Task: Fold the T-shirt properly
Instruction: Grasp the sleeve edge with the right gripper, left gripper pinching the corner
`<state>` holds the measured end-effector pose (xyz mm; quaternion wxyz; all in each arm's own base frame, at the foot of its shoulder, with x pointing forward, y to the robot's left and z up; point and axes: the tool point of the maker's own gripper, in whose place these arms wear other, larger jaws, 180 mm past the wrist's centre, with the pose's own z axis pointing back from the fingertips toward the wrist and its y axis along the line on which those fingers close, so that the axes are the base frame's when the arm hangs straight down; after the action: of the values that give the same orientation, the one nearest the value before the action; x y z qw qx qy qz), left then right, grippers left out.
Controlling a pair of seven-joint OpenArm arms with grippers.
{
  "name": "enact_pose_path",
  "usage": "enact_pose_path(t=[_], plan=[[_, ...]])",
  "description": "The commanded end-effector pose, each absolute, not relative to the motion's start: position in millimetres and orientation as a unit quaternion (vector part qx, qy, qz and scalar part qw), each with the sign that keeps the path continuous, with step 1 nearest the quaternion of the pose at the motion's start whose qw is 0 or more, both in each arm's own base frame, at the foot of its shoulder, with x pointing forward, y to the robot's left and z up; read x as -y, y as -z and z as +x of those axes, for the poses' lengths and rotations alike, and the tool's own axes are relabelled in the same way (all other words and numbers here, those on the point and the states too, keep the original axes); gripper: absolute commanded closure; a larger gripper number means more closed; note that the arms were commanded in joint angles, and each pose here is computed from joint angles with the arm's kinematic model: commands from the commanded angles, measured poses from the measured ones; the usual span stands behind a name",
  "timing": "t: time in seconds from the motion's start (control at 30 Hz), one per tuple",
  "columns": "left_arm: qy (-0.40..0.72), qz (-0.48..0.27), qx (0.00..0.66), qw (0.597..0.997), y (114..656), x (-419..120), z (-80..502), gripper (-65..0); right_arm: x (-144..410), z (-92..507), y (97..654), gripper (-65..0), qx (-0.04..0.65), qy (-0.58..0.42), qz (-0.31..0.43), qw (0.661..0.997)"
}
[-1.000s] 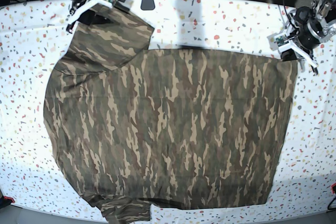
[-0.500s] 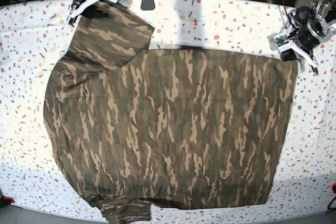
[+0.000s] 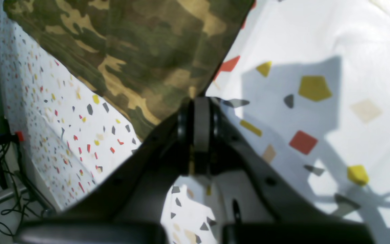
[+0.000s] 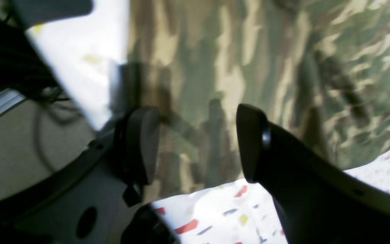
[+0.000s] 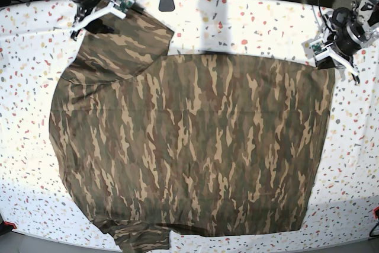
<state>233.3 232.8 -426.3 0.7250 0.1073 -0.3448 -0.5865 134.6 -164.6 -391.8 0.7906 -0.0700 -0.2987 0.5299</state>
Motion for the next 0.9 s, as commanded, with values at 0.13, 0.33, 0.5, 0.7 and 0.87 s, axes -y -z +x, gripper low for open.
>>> enact_pose_path(t=[0.13, 0.33, 0.5, 0.7, 0.87], plan=[[0.59, 0.114, 0.345, 0.721, 420.9, -237.8, 237.3, 0.0, 146.0, 126.2, 391.7, -36.2, 0.311, -0.511, -0.002, 0.801], [0.589, 0.117, 0.342, 0.723, 421.5, -239.3, 237.1, 0.0, 129.4, 124.8, 383.8, -36.2, 0.329, -0.499, 0.031, 0.801], [0.589, 0.116, 0.343, 0.722, 421.2, -238.9, 237.5, 0.0, 134.2, 119.1, 390.1, -36.2, 0.306, -0.505, 0.028, 0.806], [0.589, 0.117, 0.343, 0.722, 420.8, -239.1, 238.1, 0.0, 152.0, 108.7, 411.5, -36.2, 0.27, -0.509, 0.014, 0.817], [0.589, 0.117, 0.343, 0.722, 420.9, -238.9, 238.0, 0.0, 167.2, 111.7, 416.5, -36.2, 0.257, -0.536, -0.033, 0.804]])
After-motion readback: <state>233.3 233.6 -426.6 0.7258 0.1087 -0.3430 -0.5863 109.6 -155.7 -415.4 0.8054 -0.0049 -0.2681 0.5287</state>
